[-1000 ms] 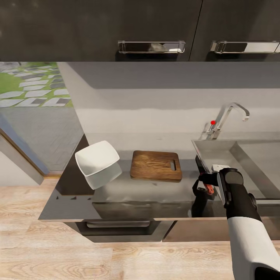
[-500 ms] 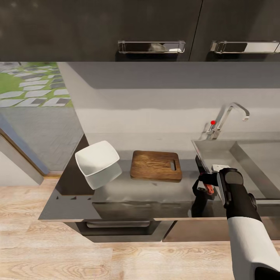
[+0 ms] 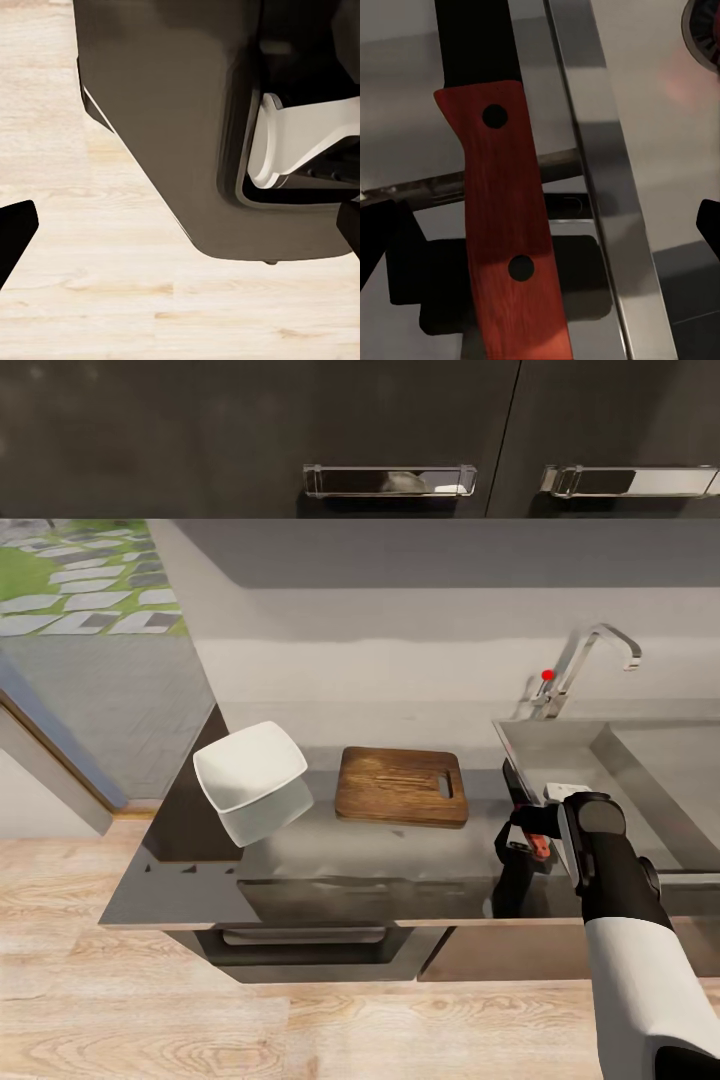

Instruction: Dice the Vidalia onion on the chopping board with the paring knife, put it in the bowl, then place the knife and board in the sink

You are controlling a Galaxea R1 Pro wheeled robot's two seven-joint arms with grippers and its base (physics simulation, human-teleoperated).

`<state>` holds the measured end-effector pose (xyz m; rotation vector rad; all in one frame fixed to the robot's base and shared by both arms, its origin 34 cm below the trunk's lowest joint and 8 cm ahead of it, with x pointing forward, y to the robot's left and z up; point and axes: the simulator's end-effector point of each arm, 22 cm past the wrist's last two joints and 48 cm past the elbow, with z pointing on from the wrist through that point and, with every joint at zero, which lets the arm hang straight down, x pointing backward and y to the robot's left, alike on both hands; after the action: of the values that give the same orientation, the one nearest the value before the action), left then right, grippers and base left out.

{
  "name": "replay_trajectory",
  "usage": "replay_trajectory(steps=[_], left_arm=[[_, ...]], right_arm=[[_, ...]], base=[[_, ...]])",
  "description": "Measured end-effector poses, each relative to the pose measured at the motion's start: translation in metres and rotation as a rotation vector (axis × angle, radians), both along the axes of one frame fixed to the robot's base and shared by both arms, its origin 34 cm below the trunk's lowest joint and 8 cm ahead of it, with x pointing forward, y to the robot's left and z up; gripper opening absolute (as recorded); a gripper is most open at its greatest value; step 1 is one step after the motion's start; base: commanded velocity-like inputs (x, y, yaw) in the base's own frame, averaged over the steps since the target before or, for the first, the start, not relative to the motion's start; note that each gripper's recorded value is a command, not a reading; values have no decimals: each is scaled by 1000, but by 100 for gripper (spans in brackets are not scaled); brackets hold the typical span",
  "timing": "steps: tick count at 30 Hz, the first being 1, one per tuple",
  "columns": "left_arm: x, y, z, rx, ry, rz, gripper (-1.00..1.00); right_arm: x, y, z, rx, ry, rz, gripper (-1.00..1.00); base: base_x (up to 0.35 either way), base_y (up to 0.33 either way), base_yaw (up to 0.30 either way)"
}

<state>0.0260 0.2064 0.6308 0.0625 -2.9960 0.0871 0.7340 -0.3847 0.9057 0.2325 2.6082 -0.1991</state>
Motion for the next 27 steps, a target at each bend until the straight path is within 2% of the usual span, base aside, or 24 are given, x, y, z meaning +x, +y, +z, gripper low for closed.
replay_trajectory(steps=[27], left_arm=[[0, 0, 0, 0, 0, 0, 100]], right_arm=[[1, 1, 0, -6, 1, 7, 100]], base=[[-46, 0, 0]])
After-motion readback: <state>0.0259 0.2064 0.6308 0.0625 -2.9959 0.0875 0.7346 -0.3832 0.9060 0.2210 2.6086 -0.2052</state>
